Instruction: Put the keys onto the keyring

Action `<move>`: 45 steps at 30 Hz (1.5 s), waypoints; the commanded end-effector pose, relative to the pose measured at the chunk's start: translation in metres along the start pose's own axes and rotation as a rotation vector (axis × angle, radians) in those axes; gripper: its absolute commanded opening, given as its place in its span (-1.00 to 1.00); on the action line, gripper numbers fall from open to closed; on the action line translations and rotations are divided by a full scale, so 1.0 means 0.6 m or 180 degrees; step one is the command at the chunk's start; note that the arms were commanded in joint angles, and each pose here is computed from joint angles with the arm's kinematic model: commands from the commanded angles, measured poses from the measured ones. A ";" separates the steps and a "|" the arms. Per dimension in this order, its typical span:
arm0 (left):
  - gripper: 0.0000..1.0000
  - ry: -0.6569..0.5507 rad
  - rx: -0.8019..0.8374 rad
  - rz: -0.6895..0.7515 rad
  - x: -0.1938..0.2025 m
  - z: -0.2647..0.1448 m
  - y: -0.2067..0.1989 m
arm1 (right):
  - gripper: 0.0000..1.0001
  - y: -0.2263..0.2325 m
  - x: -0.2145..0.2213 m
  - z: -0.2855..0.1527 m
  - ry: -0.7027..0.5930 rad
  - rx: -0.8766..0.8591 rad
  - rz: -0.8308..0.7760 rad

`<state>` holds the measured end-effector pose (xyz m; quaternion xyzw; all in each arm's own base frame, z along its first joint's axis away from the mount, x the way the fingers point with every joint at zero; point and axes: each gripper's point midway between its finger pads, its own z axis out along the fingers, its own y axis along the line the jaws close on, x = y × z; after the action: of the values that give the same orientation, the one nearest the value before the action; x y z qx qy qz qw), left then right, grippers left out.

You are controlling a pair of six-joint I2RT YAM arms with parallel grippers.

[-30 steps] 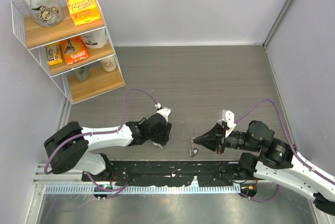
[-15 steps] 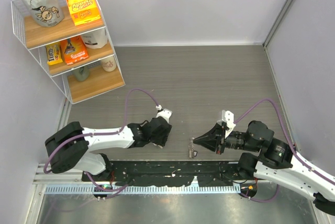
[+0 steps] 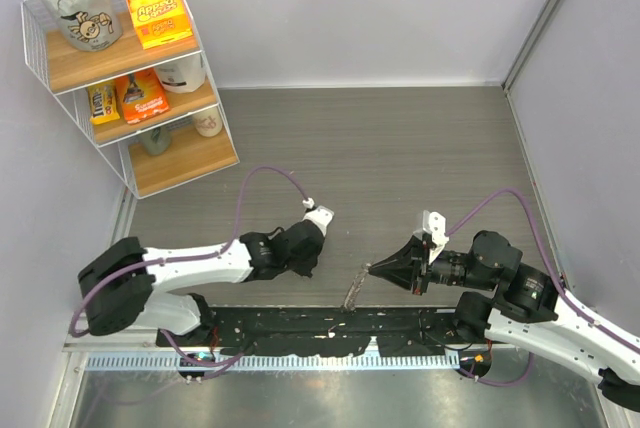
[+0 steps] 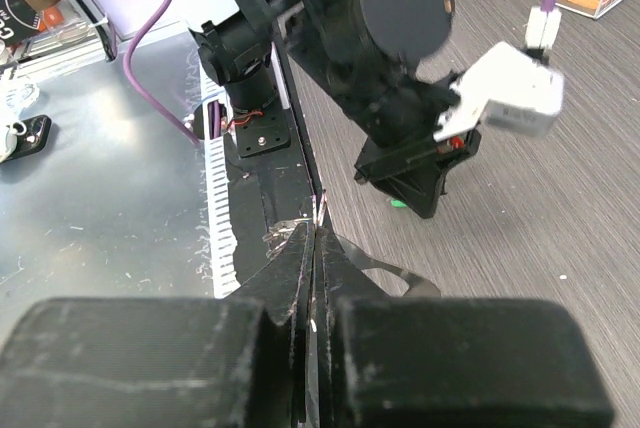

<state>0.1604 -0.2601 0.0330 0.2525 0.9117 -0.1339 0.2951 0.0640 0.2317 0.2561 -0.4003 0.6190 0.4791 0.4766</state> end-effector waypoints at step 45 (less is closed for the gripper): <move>0.51 -0.0288 0.1827 0.0479 0.005 -0.125 -0.168 | -0.89 -0.035 -0.063 -0.040 -0.0151 0.0623 -0.0032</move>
<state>0.0863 -0.3035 0.0968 0.3481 0.8110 -0.3717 0.2880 0.0836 0.2083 0.2746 -0.3578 0.6584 0.4239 0.5087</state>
